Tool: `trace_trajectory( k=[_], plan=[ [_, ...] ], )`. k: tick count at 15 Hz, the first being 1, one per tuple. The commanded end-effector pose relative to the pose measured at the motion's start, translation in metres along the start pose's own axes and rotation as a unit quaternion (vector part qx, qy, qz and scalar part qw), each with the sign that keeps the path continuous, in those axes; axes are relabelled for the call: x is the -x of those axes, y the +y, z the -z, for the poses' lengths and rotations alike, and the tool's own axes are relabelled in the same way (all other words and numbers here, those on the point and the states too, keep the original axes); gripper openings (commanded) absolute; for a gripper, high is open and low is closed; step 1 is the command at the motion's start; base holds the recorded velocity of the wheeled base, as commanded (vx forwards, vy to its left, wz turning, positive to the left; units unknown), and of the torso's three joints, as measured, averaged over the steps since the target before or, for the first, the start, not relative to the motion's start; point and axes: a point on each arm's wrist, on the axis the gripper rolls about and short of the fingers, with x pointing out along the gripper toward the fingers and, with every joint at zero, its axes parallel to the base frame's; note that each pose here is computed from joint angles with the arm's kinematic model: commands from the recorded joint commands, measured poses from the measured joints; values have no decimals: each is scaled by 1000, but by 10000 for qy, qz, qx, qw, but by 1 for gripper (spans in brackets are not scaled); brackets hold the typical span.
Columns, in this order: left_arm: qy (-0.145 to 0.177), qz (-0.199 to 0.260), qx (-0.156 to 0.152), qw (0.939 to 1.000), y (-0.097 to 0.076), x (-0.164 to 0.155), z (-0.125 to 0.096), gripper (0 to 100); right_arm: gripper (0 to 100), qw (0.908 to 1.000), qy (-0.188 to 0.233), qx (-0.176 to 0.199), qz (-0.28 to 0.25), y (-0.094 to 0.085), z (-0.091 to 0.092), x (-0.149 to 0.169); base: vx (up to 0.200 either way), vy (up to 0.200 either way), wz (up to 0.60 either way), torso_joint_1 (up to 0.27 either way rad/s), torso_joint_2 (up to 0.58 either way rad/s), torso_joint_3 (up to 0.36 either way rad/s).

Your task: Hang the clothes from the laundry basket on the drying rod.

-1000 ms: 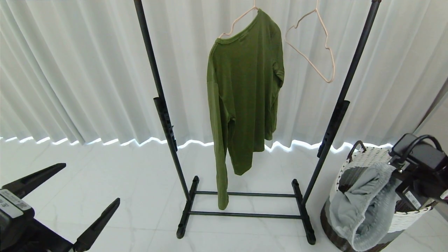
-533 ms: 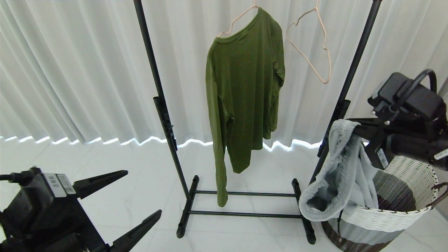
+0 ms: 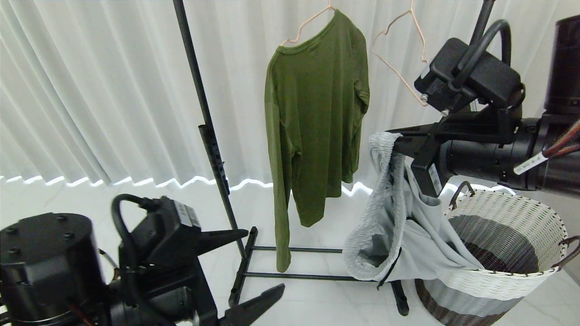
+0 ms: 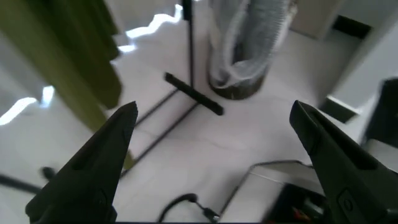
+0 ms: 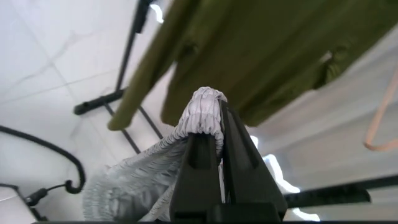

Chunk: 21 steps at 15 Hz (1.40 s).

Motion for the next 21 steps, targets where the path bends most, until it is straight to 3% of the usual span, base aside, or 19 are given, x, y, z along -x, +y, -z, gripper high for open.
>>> trace_trajectory(
  k=[1, 3, 6, 11, 12, 15, 17, 19, 21],
  plan=[
    [243, 553, 559, 9966, -14, -42, -4, 100, 0, 9999, -94, 39, -130, 7, -5, 1, 0, 0, 0, 0, 0, 0],
    [298, 418, 1166, 9919, -18, -76, -13, 100, 0, 9996, -182, 55, -213, 11, -8, 5, 0, 0, 0, 0, 0, 0],
    [510, -191, 1204, 9912, -10, -121, -6, 100, 0, 9990, -295, 80, -342, 18, -13, 9, 0, 0, 0, 0, 0, 0],
    [872, -254, 1274, 9877, -5, -153, 20, 100, 0, 9986, -357, 84, -378, 19, -15, 14, 0, 0, 0, 0, 0, 0],
    [880, -254, 1275, 9876, -5, -154, 22, 0, 0, 9986, -357, 84, -378, 19, -14, 15, 0, 0, 0, 0, 0, 0],
    [1092, -277, 1290, 9852, -7, -152, 34, 0, 0, 9986, -384, 79, -364, 18, -15, 18, 0, 0, 0, 0, 0, 0],
    [1210, -529, 1227, 9836, -10, -148, 40, 0, 0, 9986, -360, 82, -368, 17, -15, 20, 0, 0, 0, 0, 0, 0],
    [869, -728, 1167, 9867, -5, -142, 33, 0, 0, 9989, -254, 77, -379, 17, -10, 23, 0, 0, 0, 0, 0, 0],
    [783, -1118, 1261, 9826, 14, -111, 18, 0, 0, 9993, 145, 76, -342, 18, 15, 24, 0, 0, 0, 0, 0, 0]
  ],
)
